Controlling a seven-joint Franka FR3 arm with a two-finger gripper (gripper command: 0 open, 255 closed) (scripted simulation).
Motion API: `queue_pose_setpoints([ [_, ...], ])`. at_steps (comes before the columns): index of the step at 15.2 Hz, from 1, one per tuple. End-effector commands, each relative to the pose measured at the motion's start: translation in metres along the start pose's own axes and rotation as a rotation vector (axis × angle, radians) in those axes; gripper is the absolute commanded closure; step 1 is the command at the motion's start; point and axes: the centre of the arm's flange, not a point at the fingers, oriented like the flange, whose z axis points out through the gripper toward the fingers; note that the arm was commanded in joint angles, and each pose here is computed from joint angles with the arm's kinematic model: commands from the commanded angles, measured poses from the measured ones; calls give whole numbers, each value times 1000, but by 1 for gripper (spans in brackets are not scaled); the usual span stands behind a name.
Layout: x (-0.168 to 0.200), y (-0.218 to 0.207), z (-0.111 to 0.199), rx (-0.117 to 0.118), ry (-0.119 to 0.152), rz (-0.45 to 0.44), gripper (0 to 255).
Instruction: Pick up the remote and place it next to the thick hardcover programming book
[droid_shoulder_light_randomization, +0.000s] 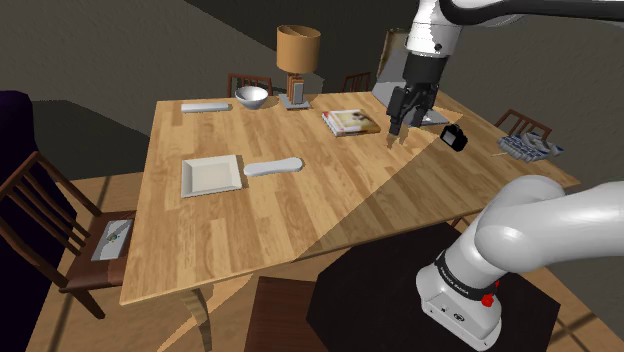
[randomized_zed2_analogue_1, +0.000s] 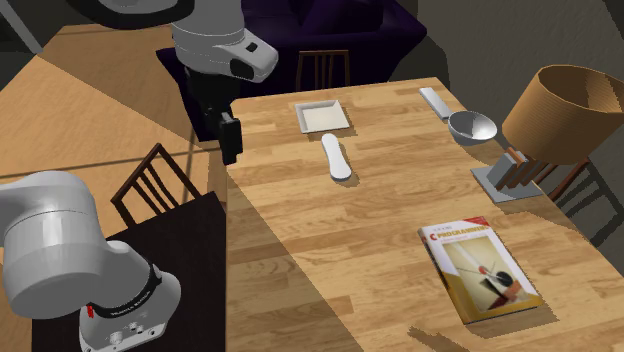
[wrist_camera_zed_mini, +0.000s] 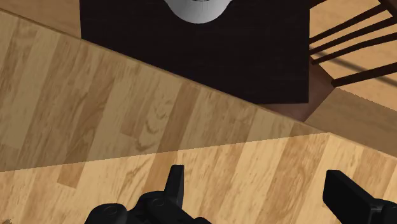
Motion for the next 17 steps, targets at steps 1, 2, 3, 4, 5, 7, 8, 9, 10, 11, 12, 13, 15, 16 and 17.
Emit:
queue_pose_setpoints([
  [1,0,0,0,0,0,0,0],
  [2,11,2,7,-5,2,-32,0],
  [3,21,4,13,-10,5,-64,0],
  [4,32,6,20,-15,7,-96,0],
  [5,43,7,27,-20,10,-127,0],
  [7,65,8,40,-29,15,-191,0],
  [8,76,9,46,-34,17,-223,0],
  [9,87,9,53,-39,20,-255,0],
  [10,97,8,59,-44,22,-287,0],
  [11,108,8,66,-49,24,-318,0],
  [12,119,7,72,-54,27,-350,0],
  [13,130,5,78,-59,29,-382,0],
  [15,152,2,91,-69,34,-446,0],
  [16,163,-1,97,-73,37,-478,0],
  [17,174,-3,104,-78,39,-510,0],
])
